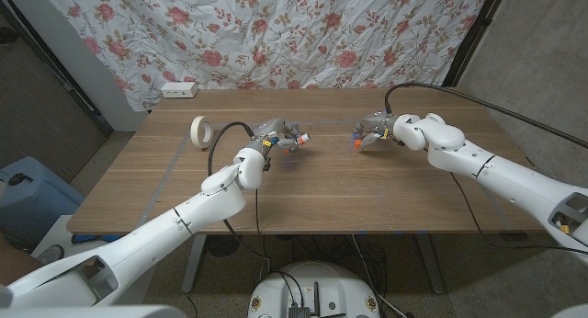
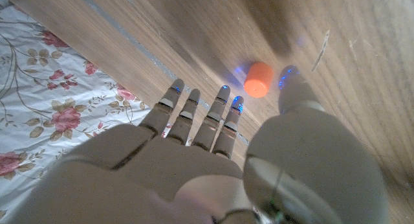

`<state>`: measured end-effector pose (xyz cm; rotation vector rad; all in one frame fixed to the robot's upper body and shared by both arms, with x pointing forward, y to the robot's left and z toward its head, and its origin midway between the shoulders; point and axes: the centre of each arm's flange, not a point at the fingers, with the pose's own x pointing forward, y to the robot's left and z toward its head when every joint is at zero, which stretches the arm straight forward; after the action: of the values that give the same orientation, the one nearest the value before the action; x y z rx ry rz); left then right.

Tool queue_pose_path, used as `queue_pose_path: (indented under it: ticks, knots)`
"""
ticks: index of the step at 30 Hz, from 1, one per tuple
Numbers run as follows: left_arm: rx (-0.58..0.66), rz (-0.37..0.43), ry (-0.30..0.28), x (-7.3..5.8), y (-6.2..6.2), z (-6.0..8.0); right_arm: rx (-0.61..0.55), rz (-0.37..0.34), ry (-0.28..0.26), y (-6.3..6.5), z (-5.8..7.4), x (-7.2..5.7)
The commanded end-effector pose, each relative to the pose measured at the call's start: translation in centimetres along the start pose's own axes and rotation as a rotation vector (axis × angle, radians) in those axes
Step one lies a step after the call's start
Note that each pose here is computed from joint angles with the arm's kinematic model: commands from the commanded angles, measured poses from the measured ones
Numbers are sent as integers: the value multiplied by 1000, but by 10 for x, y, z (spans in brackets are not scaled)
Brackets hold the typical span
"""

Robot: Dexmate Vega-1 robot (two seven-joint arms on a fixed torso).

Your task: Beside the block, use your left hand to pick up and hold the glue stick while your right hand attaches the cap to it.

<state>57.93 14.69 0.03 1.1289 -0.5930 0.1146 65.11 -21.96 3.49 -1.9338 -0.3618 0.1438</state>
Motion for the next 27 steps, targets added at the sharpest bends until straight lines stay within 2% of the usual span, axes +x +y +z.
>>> queue_pose_path:
  ticks: [1, 27]
  knots:
    - [6, 0, 5, -3, 1, -1, -10, -30, -3, 2, 2, 4]
    - [17, -7, 8, -6, 2, -1, -26, -81, -5, 8, 3, 9]
